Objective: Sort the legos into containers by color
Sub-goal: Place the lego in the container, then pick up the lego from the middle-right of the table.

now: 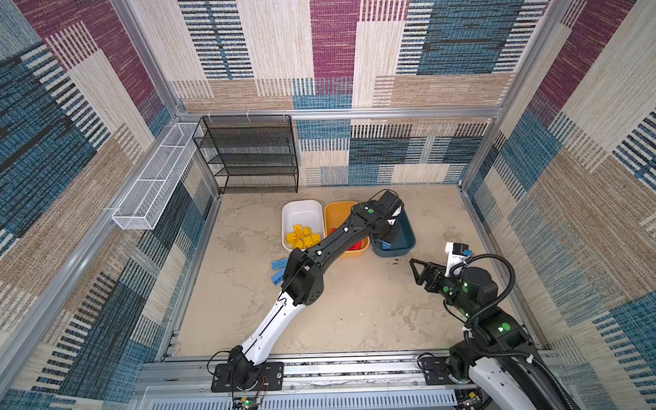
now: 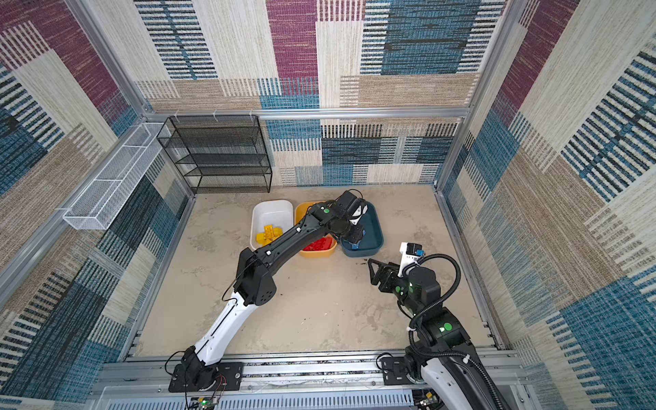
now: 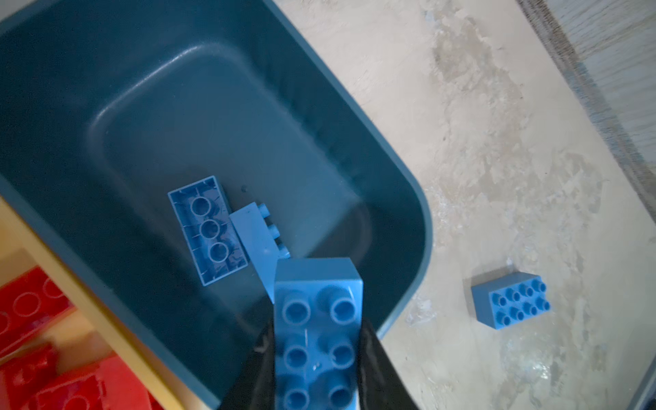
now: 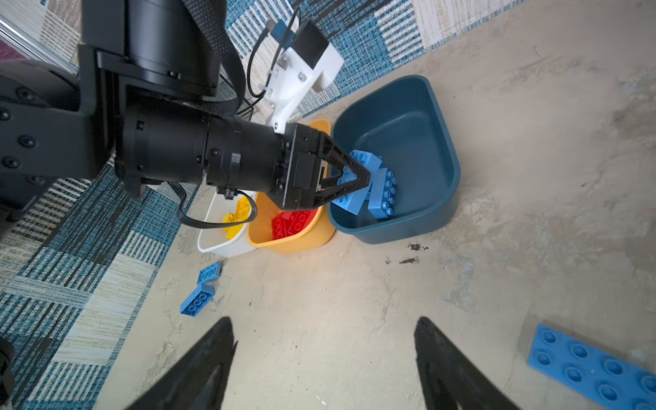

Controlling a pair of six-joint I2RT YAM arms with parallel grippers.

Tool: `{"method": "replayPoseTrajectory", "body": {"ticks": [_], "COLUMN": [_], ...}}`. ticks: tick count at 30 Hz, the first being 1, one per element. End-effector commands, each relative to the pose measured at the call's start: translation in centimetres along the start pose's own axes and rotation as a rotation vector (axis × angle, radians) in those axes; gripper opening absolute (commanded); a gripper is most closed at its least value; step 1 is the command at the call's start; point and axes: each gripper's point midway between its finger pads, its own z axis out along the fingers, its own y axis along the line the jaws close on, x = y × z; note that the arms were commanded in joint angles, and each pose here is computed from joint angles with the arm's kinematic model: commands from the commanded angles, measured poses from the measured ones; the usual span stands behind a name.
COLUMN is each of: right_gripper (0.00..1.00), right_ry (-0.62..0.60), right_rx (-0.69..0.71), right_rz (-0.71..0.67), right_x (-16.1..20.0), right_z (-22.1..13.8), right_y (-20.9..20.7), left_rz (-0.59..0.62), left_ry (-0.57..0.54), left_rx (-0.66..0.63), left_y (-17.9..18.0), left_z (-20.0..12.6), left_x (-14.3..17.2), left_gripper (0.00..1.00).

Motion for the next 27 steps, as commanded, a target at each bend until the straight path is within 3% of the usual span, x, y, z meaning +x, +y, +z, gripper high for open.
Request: {"method": "replayPoseTrajectory", "body": {"ticks": [1, 7, 10, 12, 19, 24, 27], "right_gripper": [0.82, 0.89, 1.00, 1.00, 1.00, 1.00, 1.00], "right_ry": [-0.007, 0.024, 0.040, 0.039, 0.049, 0.136, 0.175], "right_rx": [0.007, 0.117, 0.202, 0.264, 0.602, 0.835, 0.871], "right_rz": [0.024, 0.080, 0.114, 0.128, 0.150, 0.165, 0.151], "right_x": [-0.1, 0.7, 1.1, 1.3, 2.4, 5.1, 6.4], "right_z": [0.1, 0.8, 1.1, 1.2, 1.4, 1.6, 2.1], "right_y": [-0.1, -2.2, -3.7, -4.8, -10.6, -14.5, -15.6], "left_rz": [-0.029, -0.008, 0.006, 0.014, -0.040, -0.111, -0.143], "left_ry": [0.020, -0.014, -0.036, -0.046, -0.156, -0.250, -0.243], "left_rx": [0.033, 0.031, 0.011, 0.011, 0.041, 0.092, 0.118], "left_y": [-0.1, -0.2, 0.1, 0.0, -0.3, -0.4, -0.2], "left_z": [-0.2, -2.2, -3.9, -5.3, -11.7, -15.7, -16.2], "left_x": [0.3, -0.6, -1.1, -1.1, 0.5, 4.6, 8.2], "left_gripper": [0.29, 0.59, 0.68, 0.73, 0.76, 0.76, 0.75]}}
